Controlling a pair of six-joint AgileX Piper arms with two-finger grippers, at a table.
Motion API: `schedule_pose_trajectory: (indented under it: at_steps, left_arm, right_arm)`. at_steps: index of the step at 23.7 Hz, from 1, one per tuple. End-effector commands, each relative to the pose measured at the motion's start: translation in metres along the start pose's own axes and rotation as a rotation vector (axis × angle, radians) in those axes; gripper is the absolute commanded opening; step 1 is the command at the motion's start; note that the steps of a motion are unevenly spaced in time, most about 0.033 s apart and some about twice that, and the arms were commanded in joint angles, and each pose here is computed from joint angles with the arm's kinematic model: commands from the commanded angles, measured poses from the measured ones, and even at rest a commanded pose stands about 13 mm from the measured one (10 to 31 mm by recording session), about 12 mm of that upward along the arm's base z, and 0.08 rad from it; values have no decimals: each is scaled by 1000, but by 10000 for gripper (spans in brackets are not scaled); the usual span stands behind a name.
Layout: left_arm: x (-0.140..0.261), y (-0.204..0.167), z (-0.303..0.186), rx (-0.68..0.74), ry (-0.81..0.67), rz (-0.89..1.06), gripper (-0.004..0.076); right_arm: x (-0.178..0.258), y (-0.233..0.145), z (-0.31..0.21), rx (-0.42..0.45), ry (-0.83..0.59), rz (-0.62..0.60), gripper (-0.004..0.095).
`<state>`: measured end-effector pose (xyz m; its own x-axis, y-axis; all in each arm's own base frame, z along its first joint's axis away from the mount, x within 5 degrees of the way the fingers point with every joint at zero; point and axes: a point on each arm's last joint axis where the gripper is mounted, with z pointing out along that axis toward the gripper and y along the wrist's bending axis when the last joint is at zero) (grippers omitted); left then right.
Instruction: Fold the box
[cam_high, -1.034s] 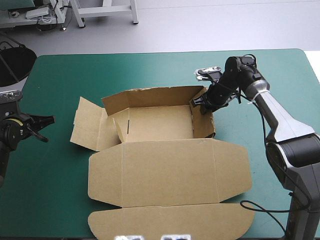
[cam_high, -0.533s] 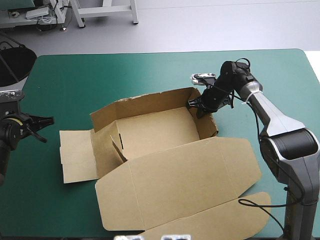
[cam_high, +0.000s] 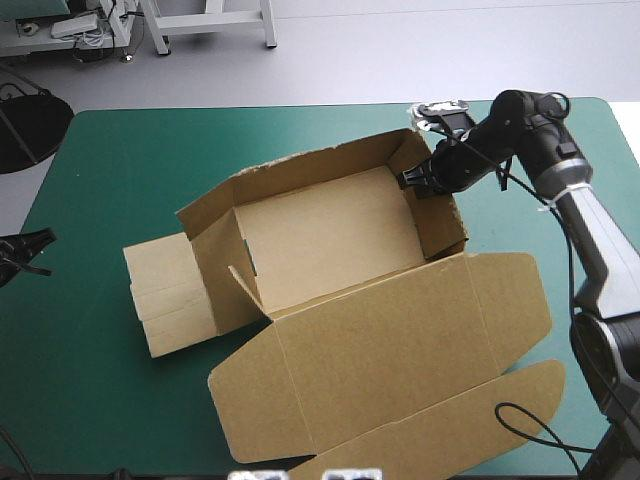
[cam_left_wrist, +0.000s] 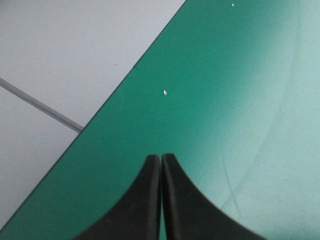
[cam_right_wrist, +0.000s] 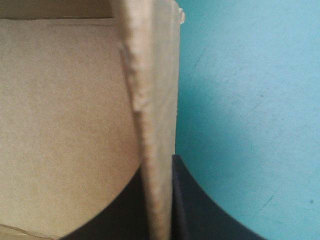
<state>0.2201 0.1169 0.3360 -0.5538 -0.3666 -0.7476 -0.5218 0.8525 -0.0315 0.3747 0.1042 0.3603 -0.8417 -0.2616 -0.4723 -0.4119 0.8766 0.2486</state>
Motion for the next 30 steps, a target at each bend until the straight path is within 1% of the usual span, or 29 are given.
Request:
schedule_pose_trajectory:
  at_steps: [1, 2, 5, 6, 8, 9, 10, 11, 12, 14, 17, 22, 30]
  left_arm:
    - [-14, -2, -6, 81, -97, -72, -8]
    - [-14, -5, -4, 111, -92, -82, -8]
    - [-16, -20, 1, 281, -85, -191, -8]
    - [-18, -23, 3, 319, -92, -208, -8]
    - [-23, -37, 2, 491, -111, -287, -8]
    - [-24, -43, 2, 568, -107, -307, -8]
    - [-27, -52, 2, 703, -99, -340, -8]
    - [-28, -58, 2, 791, -90, -360, -8]
    - [-30, -67, 1, 949, -79, -394, -8]
    - [-32, -74, -2, 1091, -60, -427, -9]
    - [-30, -85, -12, 1290, 6, -437, -9]
    - [-25, -104, -32, 1501, 71, -388, -9]
    - [-15, -129, -56, 1593, 117, -306, -9]
  right_arm:
    - [5, 11, -74, -57, -187, 15, -18]
    - [6, 10, -84, -73, -216, 28, -18]
    - [16, 8, -131, -138, -359, 61, -18]
    - [19, 7, -140, -144, -386, 70, -18]
    - [28, 5, -169, -169, -482, 77, -18]
    - [30, 6, -175, -179, -504, 78, -18]
    - [32, 8, -184, -198, -535, 78, -18]
    - [34, 10, -187, -206, -548, 71, -18]
    - [35, 12, -190, -211, -555, 68, -18]
    - [35, 12, -190, -211, -556, 68, -18]
    - [34, 15, -191, -247, -570, 70, -18]
    - [31, 16, -193, -265, -599, 72, -18]
    - [30, 14, -191, -263, -600, 79, -17]
